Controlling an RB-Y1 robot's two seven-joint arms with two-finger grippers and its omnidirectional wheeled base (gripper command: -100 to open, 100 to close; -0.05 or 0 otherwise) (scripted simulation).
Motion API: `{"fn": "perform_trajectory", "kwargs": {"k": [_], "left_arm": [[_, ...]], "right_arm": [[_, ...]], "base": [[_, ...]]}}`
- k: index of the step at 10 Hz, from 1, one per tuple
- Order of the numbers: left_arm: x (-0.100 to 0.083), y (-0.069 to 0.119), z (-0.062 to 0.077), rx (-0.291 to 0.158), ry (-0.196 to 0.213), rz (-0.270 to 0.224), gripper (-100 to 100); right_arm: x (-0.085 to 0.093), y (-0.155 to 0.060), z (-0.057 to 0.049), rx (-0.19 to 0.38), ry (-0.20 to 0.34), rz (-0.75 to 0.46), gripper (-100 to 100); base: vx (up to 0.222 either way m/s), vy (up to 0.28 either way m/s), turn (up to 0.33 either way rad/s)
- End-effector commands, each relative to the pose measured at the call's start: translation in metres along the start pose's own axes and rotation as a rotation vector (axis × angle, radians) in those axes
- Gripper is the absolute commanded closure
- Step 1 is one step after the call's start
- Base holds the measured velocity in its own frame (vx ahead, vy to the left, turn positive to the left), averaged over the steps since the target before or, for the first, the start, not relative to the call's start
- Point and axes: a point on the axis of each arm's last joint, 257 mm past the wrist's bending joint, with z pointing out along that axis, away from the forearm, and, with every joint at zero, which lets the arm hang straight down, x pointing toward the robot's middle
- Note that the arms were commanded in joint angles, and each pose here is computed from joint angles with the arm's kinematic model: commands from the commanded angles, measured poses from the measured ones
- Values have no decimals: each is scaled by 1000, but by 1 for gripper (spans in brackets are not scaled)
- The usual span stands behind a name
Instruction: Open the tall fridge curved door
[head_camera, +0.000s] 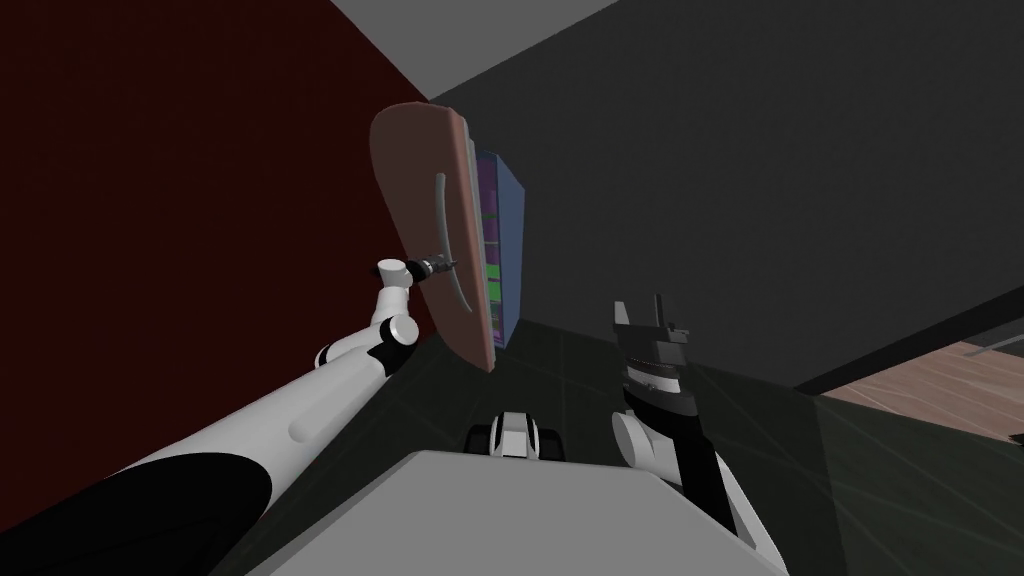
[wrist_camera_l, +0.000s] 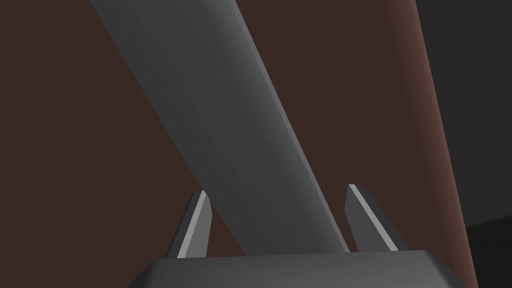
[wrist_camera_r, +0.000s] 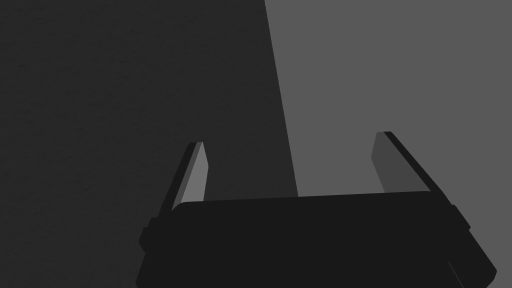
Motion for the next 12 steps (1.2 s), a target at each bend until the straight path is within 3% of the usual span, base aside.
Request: {"fn": "perform_trajectory", "kwargs": {"k": [1, 4, 6, 12], "left_arm": [[18, 16, -2, -71, 51, 5, 100], [30, 36, -4, -147, 88, 6, 100], [24, 37, -3, -146, 78, 2, 100], [41, 78, -18, -320, 148, -21, 100]], "right_arm": [[0, 0, 0, 0, 0, 0, 0], [0, 0, 0, 0, 0, 0, 0], [0, 0, 0, 0, 0, 0, 0], [0, 0, 0, 0, 0, 0, 0]], "base": [[-250, 316, 10], [-194, 277, 4], [-71, 102, 17], [-80, 286, -13]]}}
